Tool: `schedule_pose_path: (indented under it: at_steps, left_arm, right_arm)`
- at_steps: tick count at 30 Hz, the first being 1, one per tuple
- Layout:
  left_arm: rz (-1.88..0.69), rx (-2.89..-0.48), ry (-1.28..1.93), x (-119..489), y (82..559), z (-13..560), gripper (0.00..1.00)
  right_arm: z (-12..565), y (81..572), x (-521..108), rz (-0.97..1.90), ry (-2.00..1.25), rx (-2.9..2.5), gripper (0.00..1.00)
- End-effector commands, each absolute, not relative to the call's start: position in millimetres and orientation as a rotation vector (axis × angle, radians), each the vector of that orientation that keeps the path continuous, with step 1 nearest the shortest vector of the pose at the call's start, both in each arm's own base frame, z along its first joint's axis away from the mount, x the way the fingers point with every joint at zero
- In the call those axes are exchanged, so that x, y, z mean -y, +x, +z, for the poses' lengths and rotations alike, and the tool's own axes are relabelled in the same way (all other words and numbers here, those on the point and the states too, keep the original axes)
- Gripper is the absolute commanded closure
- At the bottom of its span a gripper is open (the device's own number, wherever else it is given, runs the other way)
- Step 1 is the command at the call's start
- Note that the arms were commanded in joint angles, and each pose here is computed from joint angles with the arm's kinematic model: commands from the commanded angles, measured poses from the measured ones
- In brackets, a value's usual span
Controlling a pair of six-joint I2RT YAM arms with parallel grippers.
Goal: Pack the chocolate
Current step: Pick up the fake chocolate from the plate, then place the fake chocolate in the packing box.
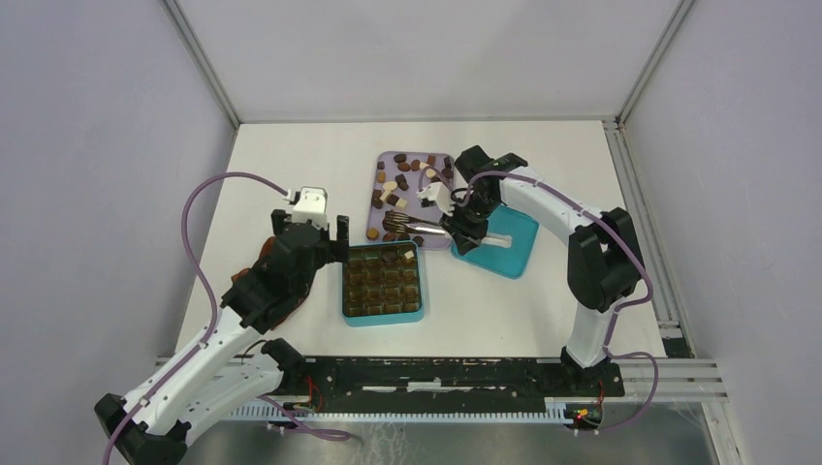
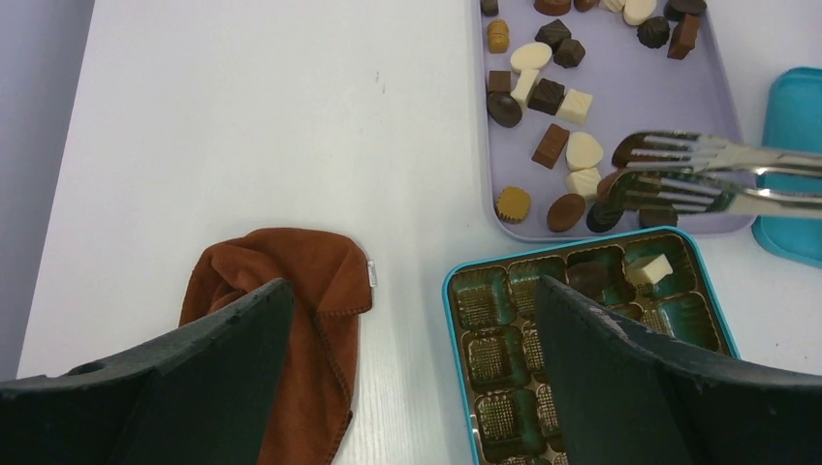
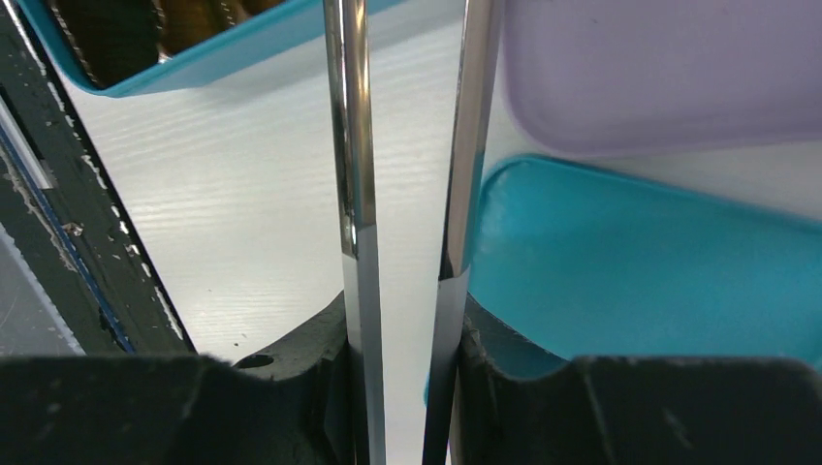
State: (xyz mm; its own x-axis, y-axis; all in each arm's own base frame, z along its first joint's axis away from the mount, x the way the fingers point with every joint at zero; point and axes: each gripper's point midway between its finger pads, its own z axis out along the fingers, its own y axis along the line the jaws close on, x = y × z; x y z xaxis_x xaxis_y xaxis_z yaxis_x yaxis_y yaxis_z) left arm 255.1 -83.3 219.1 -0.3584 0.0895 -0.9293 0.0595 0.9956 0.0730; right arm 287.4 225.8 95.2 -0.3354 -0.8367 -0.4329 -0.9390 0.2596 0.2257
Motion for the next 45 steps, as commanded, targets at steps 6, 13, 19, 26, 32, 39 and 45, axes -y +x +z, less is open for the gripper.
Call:
schedule_pose_path:
  at_steps: [6, 13, 19, 26, 32, 39, 45]
  left_arm:
    - [0.08, -1.882, 0.085, 73.0, 259.4, 230.7, 0.01]
    - [0.085, -1.886, 0.089, 73.2, 259.9, 229.4, 0.01]
    - [0.087, -1.887, 0.09, 73.0, 260.1, 229.1, 0.01]
    - [0.086, -1.887, 0.089, 72.8, 260.1, 229.4, 0.01]
    - [0.084, -1.89, 0.096, 73.9, 260.2, 228.6, 0.01]
    - [0.083, -1.889, 0.096, 73.9, 260.2, 228.6, 0.01]
    - [0.082, -1.89, 0.097, 74.2, 260.2, 228.6, 0.01]
  right_arm:
    - [106.0, 251.8, -264.7, 0.726, -1.821, -2.143, 0.88]
    - [97.0, 250.6, -279.5, 0.693, -1.874, -2.138, 0.85]
    - [91.5, 258.7, -286.3, 0.657, -1.879, -2.156, 0.81]
    - [89.1, 263.6, -291.6, 0.626, -1.887, -2.161, 0.72]
    - [86.1, 262.5, -291.7, 0.615, -1.898, -2.167, 0.64]
    - [84.8, 262.4, -291.7, 0.606, -1.904, -2.168, 0.59]
    - [92.6, 260.6, -294.3, 0.631, -1.904, -2.146, 0.58]
